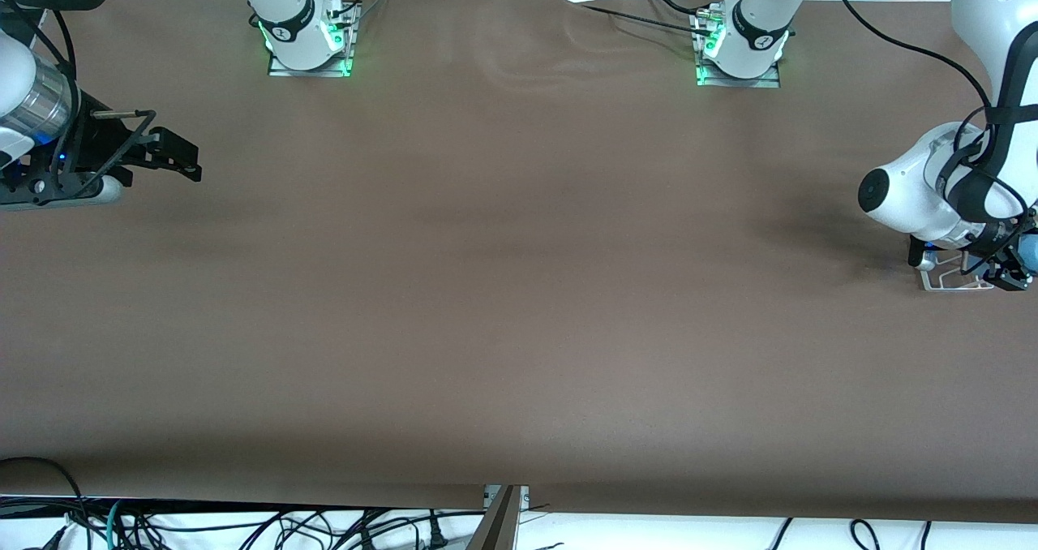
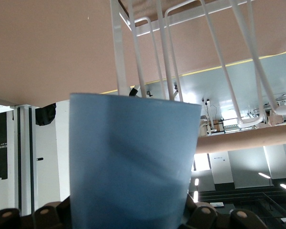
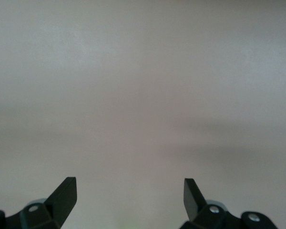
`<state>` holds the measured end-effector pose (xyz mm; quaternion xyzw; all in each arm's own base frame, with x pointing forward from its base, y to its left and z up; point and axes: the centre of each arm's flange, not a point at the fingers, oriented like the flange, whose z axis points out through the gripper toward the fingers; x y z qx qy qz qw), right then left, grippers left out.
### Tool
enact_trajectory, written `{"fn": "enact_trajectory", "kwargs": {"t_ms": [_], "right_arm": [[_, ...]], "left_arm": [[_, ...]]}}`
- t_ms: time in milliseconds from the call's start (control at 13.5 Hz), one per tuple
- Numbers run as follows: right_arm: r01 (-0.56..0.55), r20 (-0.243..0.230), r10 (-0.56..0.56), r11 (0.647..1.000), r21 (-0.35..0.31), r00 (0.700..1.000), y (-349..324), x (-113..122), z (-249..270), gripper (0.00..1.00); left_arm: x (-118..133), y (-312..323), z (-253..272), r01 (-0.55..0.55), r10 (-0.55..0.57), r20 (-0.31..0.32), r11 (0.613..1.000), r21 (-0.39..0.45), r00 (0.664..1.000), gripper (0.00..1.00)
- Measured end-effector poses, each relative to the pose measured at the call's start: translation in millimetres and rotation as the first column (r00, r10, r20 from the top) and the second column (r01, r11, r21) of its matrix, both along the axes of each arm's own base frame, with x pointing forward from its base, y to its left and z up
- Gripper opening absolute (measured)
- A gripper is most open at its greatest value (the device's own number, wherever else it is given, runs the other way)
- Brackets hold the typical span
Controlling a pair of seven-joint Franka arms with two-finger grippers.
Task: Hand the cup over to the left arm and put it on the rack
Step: 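Lower the cup onto the rack prongs with the left gripper, then open the left gripper to release the cup on the rack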
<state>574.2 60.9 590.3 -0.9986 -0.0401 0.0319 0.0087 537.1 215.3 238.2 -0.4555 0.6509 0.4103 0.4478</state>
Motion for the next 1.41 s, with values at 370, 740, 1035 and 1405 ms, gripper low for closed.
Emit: {"fn": "enact_trajectory", "kwargs": {"t_ms": [370,740,1035,1405], "right_arm": [[0.001,0.000,-0.001,1.000,0.000,1.000,0,0,0,0.99],[0.001,0.000,-0.001,1.000,0.000,1.000,0,0,0,0.99],[0.001,0.000,-0.001,1.000,0.000,1.000,0,0,0,0.99],[-0.001,0.001,0.001,1.000,-0.007,1.000,0,0,0,0.99]], "left_arm": [[3,-2,4,0.009,-0.009,0.008,1.000,0.003,1.000,1.00],[19,-11,64,-0.074,0.085,0.164,0.995,-0.071,0.983,1.00],[38,-26,152,-0.183,0.268,0.358,0.950,-0.254,0.894,1.00],[64,-51,234,-0.300,0.534,0.445,0.816,-0.493,0.719,1.00]]}}
